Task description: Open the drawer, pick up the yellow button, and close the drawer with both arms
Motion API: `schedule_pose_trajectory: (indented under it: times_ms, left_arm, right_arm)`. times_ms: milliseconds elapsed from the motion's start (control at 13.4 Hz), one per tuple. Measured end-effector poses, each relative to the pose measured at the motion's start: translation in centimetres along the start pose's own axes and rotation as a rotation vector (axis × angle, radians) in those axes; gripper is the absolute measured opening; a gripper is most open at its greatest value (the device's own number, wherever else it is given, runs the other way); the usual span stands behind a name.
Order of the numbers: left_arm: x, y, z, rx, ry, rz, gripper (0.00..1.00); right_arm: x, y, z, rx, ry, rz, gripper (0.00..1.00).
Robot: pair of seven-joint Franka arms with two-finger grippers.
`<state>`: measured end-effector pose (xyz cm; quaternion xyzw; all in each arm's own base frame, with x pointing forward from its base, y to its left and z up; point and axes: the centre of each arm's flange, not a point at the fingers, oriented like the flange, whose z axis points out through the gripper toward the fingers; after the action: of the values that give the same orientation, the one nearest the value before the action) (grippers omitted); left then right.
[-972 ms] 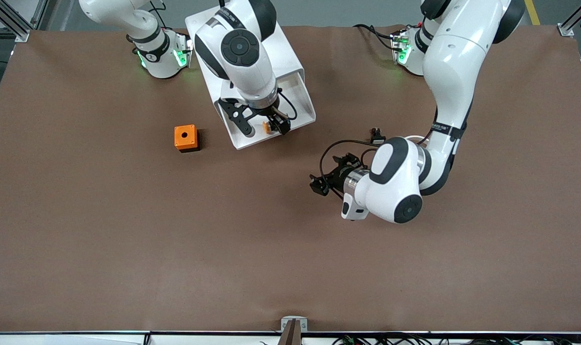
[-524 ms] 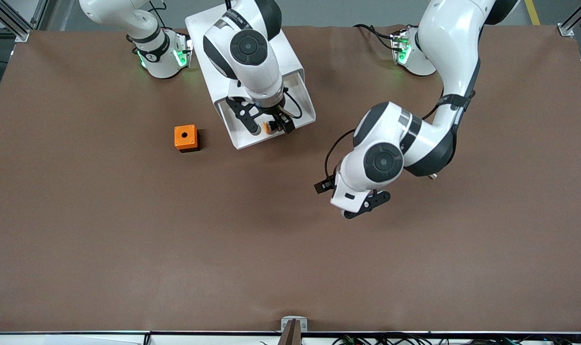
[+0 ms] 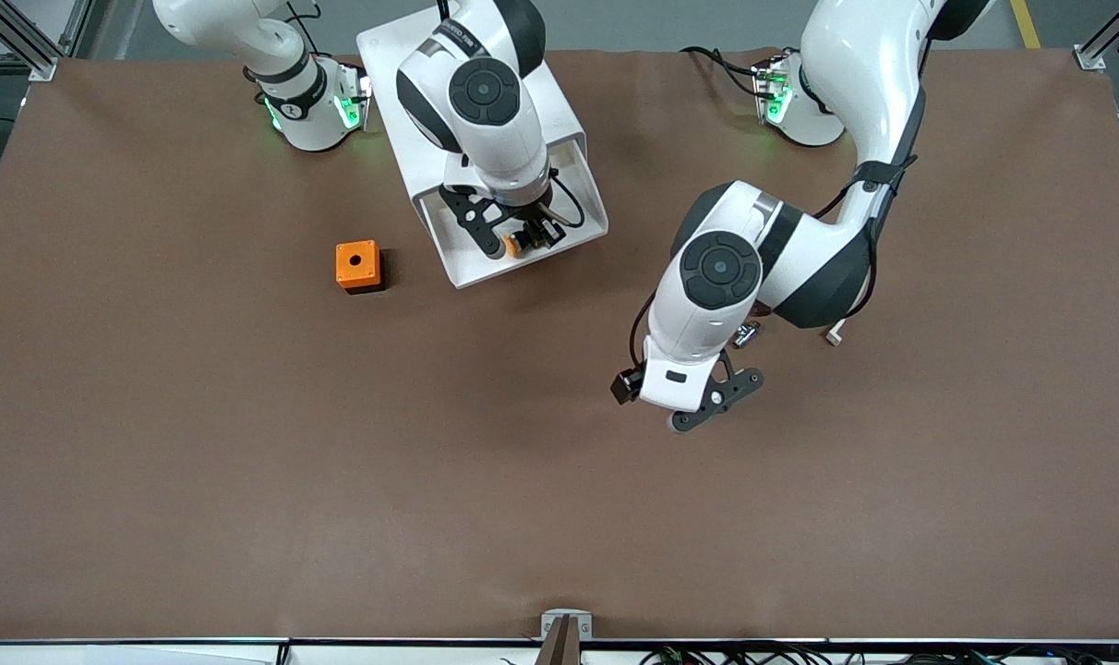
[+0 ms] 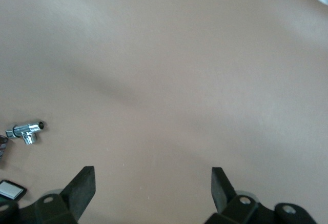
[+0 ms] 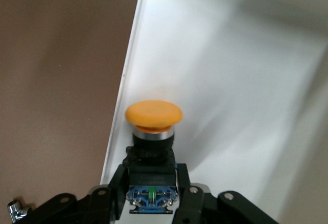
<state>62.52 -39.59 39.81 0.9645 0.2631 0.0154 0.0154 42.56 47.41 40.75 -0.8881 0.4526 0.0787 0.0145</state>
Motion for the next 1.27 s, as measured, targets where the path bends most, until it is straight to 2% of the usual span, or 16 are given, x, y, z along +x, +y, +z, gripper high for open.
schedule_pose_trajectory:
  times_ms: [449,598,898,1272]
  left_arm:
    - [0.2,0.0,-1.8,-0.026,0.037,-0.013,1.0]
    - [0.2,0.1,-1.8,-0.029,0.044,-0.011,1.0]
    - [0.0,0.4,-2.1,-0.052,0.052,-0.023,1.0]
    - [-4.6,1.8,-0.3,-0.022,0.03,-0.034,1.0]
  right_arm:
    - [0.7,-0.4,-0.7,0.014,0.001,-0.007,0.41]
    - [2.2,-0.9,-2.1,0.019,0.0,-0.005,0.41]
    - [7.9,-1.3,-6.1,-0.006,-0.005,-0.067,0.41]
    - [17.0,1.0,-10.0,-0.063,-0.028,-0.23,0.41]
